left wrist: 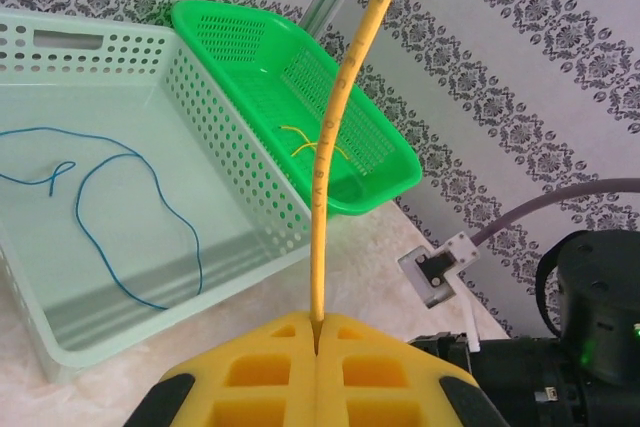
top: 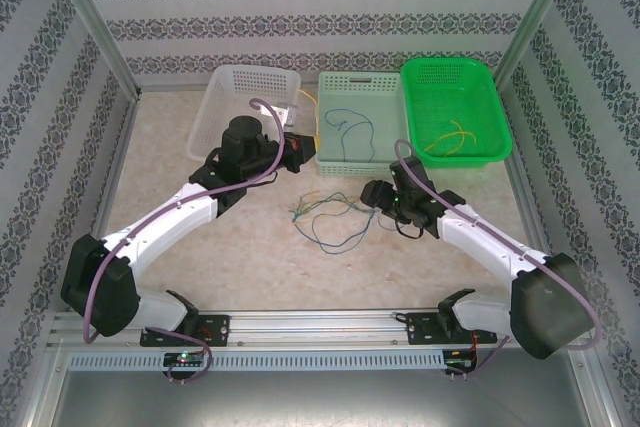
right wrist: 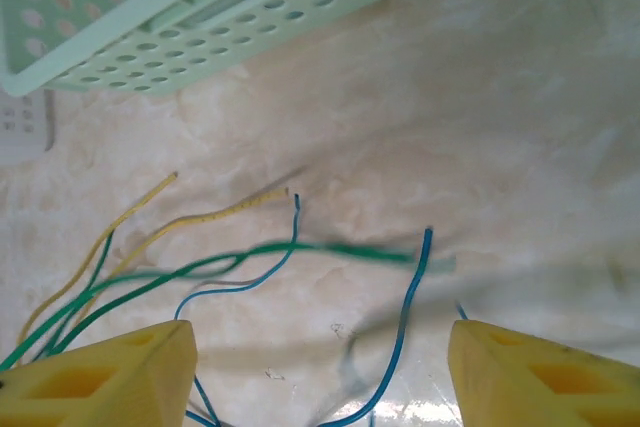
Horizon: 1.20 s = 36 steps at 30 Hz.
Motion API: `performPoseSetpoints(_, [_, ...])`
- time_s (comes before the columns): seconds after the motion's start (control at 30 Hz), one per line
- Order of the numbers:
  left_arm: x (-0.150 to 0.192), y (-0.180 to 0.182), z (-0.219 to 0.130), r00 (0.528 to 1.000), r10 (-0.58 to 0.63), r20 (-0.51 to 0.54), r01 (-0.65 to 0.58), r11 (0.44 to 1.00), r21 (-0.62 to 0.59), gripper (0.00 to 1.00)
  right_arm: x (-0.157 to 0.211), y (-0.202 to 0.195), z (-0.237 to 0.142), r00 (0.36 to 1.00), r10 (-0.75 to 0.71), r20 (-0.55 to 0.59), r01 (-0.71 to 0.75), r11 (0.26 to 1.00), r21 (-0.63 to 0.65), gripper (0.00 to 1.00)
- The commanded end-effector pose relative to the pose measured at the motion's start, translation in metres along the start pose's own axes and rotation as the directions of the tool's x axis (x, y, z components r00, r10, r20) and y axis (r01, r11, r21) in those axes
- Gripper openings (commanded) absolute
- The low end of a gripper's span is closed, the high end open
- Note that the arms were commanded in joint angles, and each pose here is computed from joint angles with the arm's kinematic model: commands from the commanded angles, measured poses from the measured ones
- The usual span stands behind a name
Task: Untangle the cables
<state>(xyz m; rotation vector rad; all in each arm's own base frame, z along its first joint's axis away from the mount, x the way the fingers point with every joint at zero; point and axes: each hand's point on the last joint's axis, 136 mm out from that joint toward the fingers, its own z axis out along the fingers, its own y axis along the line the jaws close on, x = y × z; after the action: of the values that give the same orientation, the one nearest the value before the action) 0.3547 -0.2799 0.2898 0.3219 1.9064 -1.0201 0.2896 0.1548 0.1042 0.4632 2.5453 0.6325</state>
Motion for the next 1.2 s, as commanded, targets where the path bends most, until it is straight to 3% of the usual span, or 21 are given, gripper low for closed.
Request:
performPoseSetpoints(0.0, [-0.015, -0.006, -0.006, 0.999, 0.012, 0.052, -0.013, 1.000, 0.018, 0.00, -0.002, -0.007, -0.007, 0.999, -0.037, -0.017, 0.038, 0.998, 0.053, 0.72])
performPoseSetpoints(0.2, [-0.007, -0.004, 0.002, 0.999, -0.016, 0.029, 0.015, 0.999, 0.038, 0.00, -0.009, -0.006, -0.021, 0.997, -0.059, 0.045, 0.058, 0.998, 0.032, 0.77])
performPoseSetpoints(0.53, [-0.002, -0.007, 0.013, 0.997, -0.071, 0.013, 0.069, 0.993, 0.094, 0.00, -0.007, 0.050, -0.035, 0.993, -0.104, 0.051, 0.111, 0.980, -0.165, 0.70])
performPoseSetpoints(0.67, [0.000, -0.012, 0.017, 0.997, -0.075, 0.011, 0.073, 0.990, 0.119, 0.00, 0.001, 0.072, -0.019, 0.999, -0.053, -0.005, 0.050, 0.968, -0.244, 0.70])
performPoseSetpoints(1.17, [0.003, -0.027, 0.020, 1.000, -0.021, -0.010, 0.022, 0.982, 0.188, 0.00, 0.029, 0.122, 0.034, 0.984, -0.072, -0.164, 0.016, 0.948, -0.318, 0.64])
